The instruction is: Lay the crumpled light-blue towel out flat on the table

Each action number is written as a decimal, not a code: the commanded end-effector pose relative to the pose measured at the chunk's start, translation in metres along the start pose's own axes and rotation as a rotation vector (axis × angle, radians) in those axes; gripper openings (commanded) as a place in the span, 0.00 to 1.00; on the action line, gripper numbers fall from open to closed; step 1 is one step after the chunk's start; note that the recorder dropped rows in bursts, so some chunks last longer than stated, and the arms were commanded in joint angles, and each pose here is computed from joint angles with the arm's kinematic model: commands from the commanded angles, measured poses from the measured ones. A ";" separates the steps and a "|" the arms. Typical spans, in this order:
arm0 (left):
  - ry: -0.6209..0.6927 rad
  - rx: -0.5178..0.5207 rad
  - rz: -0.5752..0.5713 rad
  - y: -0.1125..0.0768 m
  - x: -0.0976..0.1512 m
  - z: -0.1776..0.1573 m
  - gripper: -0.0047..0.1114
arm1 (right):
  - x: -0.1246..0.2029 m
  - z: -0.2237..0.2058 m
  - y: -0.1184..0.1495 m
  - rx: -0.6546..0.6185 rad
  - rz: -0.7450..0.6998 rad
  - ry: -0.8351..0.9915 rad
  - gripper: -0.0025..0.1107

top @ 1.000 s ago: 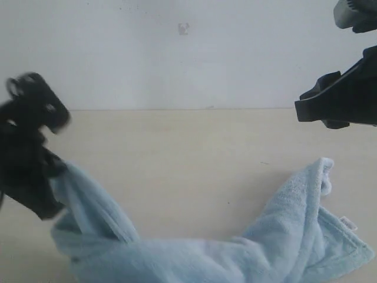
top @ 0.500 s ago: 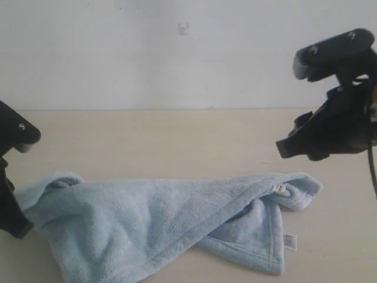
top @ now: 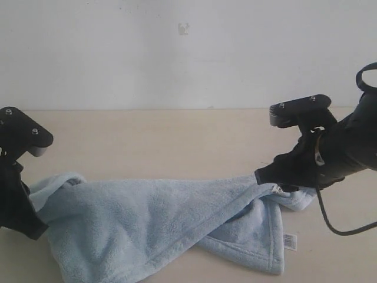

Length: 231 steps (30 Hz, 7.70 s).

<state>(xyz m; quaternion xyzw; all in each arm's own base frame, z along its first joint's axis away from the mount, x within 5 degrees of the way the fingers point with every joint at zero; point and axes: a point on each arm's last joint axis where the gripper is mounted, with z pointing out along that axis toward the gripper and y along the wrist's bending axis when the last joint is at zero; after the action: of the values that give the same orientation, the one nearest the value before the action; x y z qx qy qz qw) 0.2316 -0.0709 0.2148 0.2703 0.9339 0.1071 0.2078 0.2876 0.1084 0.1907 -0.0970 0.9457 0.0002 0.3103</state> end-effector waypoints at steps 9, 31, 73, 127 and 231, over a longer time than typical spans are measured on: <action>-0.047 0.033 -0.042 -0.002 -0.005 -0.001 0.07 | 0.004 0.027 0.007 -0.076 0.108 0.009 0.48; -0.098 0.047 -0.055 -0.003 -0.009 -0.001 0.07 | 0.014 0.058 0.017 -0.123 0.534 0.055 0.48; -0.412 0.107 0.129 -0.037 -0.035 -0.028 0.75 | -0.024 -0.082 -0.063 0.150 0.130 -0.244 0.02; -0.360 0.424 0.580 -0.192 -0.061 0.057 0.07 | -0.018 -0.025 -0.054 0.032 0.325 -0.132 0.02; -0.259 0.731 0.855 -0.170 -0.069 0.093 0.18 | -0.021 -0.025 -0.051 -0.002 0.343 -0.166 0.02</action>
<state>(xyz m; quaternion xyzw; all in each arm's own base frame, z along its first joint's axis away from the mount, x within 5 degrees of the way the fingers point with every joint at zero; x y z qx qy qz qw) 0.2519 -0.2448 0.1063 0.6879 0.6787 -0.1902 0.1730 0.2980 0.0625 0.2243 0.0684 0.9220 0.0620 0.3760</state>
